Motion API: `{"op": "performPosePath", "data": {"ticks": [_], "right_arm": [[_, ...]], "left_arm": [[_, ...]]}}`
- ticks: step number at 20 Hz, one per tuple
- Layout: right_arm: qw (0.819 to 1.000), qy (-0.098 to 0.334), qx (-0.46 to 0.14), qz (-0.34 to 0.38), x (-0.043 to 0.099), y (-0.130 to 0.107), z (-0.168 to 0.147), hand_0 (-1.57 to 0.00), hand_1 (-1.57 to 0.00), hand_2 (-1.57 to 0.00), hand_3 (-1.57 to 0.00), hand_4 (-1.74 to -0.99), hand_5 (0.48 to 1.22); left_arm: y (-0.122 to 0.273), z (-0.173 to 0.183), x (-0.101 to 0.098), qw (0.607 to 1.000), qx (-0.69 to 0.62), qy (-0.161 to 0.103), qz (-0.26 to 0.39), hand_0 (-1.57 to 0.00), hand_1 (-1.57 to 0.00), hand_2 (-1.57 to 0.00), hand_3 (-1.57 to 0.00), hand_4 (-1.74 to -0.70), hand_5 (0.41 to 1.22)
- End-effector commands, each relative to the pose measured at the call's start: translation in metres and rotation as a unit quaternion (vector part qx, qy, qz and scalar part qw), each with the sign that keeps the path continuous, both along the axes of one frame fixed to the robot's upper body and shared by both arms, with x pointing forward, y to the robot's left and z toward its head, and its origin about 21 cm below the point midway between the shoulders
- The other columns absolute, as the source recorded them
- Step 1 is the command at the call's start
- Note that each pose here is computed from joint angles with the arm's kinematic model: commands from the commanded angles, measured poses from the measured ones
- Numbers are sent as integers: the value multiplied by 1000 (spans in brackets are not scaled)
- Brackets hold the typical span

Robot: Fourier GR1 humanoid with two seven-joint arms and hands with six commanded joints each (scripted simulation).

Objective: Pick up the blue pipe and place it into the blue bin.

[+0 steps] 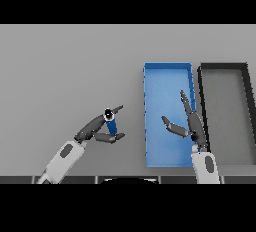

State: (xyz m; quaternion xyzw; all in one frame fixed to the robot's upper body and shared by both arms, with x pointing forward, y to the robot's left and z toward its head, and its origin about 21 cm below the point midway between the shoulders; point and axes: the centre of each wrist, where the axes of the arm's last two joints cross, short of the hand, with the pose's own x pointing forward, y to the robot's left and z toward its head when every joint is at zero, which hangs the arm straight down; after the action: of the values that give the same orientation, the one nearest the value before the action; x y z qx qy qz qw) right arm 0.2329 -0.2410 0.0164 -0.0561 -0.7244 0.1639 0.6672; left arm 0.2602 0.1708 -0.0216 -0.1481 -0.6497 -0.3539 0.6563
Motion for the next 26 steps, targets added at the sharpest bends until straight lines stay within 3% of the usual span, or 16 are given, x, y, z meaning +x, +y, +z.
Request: {"op": "performPosePath", "data": {"ticks": [1, 4, 5, 7, 9, 11, 17, 21, 26], "right_arm": [[1000, 2, -3, -1, 2, 0, -1, 1, 1, 1, 1, -1188, 550], [1000, -10, 2, 4, 1, 0, 2, 1, 1, 1, 1, -1196, 560], [1000, 2, 0, 2, 2, 2, -2, 1, 1, 1, 1, -1192, 560], [1000, -3, 1, 3, 2, 1, -2, 1, 1, 1, 1, -1189, 562], [1000, -9, -4, 2, 1, 1, 0, 1, 1, 1, 1, -1182, 562], [1000, -7, -6, 1, 1, 2, 1, 1, 1, 1, 1, -1178, 561], [1000, 2, -7, -2, 6, -2, 1, 1, 1, 1, 1, -1166, 556], [1000, -3, -11, -1, 5, 1, 0, 1, 1, 1, 1, -1151, 550], [1000, -4, -28, -2, 5, -4, -1, 1, 1, 1, 1, -1129, 561]], "left_arm": [[-3, 0, 3, 1000, -7, 7, -2, 1, 1, -87, -44, -1137, 567], [-14, -3, 4, 998, -53, 35, -2, -39, -248, -417, -345, -1268, 675], [-17, 0, 3, 997, -70, 34, -4, -179, -411, -578, -590, -1301, 784], [-20, -6, 0, 996, -74, 38, 4, -648, -828, -936, -914, -1450, 941], [-25, -7, -1, 996, -80, 34, -3, -981, -1095, -1164, -1112, -1551, 1042], [-29, -4, -3, 997, -75, 29, -10, -1193, -1266, -1311, -1258, -1617, 1106], [-38, 1, -11, 996, -84, -11, -19, -1472, -1491, -1503, -1489, -1502, 1191], [-49, 26, -7, 987, -144, -58, -29, -1530, -1538, -1543, -1537, -1482, 1209], [-60, 50, -3, 985, -146, -74, -44, -1558, -1560, -1562, -1560, -1474, 1217]]}}
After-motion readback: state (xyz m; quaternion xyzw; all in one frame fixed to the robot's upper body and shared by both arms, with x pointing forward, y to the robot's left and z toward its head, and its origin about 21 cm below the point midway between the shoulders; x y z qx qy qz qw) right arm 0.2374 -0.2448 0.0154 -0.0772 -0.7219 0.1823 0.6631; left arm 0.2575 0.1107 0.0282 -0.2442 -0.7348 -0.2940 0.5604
